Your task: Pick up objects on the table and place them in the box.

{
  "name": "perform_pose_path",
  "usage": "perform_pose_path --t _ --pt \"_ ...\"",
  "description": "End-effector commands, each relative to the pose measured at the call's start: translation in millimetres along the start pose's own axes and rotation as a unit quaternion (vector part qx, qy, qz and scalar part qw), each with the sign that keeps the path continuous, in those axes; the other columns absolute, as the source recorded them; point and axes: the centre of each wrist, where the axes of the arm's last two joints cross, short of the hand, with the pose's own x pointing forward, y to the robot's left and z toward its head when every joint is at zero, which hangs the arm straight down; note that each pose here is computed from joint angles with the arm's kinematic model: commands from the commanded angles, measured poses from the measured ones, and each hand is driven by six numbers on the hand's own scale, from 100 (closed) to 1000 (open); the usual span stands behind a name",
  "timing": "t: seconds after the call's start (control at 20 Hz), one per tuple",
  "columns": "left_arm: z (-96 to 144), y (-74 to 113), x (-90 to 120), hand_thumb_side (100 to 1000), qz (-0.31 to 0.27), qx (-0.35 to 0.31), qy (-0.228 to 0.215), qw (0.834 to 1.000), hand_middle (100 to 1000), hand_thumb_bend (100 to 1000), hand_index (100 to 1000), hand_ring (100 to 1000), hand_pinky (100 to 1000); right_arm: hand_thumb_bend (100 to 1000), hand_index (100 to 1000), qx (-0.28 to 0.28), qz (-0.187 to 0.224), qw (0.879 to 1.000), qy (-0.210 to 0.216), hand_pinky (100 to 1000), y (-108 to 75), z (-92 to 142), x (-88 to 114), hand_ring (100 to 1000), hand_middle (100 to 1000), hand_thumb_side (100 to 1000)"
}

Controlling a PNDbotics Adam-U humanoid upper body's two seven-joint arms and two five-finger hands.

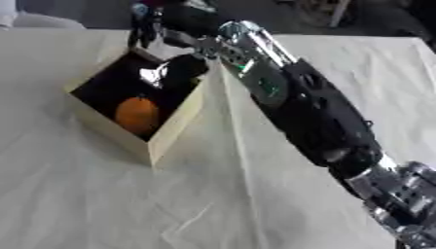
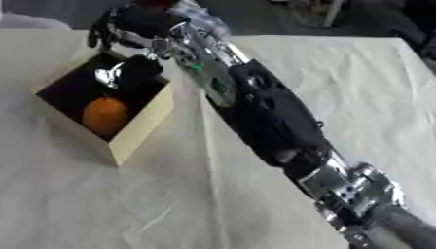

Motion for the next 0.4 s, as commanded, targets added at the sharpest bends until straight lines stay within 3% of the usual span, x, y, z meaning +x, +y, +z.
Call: perform_pose_path --t 0.05,0.4 --pt "-1.9 2.6 6.7 803 -0.006 0.001 -0.012 1.0 691 100 666 659 626 111 772 -0.046 0.008 0.999 -0.002 701 -35.7 22.3 0.5 714 612 608" --pt "0.3 4.3 5.6 803 -0.013 0.003 -0.007 1.0 691 100 666 658 627 100 745 -0.117 -0.015 0.993 0.003 664 -70.7 71.1 7.1 687 590 530"
